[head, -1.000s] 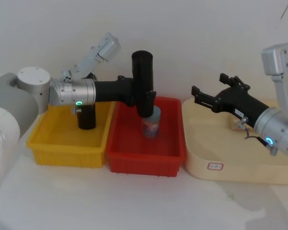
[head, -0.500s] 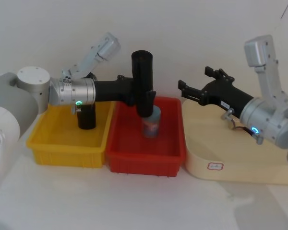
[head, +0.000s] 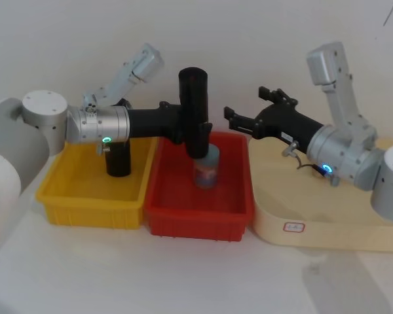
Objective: Pick up the garbage bag with the one hand and transfer it to the other hand.
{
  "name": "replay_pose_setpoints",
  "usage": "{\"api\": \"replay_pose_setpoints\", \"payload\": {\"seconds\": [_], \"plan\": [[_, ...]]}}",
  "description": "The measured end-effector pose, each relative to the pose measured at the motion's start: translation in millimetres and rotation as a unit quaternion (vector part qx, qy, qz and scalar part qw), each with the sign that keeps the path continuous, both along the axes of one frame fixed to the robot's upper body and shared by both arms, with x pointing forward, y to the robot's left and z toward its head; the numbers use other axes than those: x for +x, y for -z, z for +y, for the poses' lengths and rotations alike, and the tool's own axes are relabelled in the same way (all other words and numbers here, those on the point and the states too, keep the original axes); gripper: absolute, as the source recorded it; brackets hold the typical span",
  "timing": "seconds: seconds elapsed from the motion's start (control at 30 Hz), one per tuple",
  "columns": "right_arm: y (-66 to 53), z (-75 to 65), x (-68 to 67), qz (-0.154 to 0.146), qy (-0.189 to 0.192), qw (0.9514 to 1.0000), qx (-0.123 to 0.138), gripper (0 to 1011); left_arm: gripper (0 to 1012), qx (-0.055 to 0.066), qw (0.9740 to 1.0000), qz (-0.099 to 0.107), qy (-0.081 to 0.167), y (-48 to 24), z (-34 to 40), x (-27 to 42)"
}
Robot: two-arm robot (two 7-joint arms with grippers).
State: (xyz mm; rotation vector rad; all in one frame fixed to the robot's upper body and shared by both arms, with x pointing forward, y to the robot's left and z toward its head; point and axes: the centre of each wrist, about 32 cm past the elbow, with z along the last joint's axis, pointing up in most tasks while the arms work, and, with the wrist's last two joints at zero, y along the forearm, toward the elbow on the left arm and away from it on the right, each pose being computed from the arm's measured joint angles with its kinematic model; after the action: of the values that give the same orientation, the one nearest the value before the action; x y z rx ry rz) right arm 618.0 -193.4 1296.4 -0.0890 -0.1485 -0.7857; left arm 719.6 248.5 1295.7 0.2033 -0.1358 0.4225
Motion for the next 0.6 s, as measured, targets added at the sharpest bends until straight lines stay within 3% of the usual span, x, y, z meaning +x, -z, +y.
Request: {"api": "replay_pose_setpoints", "payload": {"seconds": [0.6], "plan": [[-6.8, 19.5, 11.6, -0.012, -0.045, 0.9989, -0.004, 1000, 464, 0.000, 1.0000, 0.000, -0.002, 0.0, 0.9, -1.7]]}}
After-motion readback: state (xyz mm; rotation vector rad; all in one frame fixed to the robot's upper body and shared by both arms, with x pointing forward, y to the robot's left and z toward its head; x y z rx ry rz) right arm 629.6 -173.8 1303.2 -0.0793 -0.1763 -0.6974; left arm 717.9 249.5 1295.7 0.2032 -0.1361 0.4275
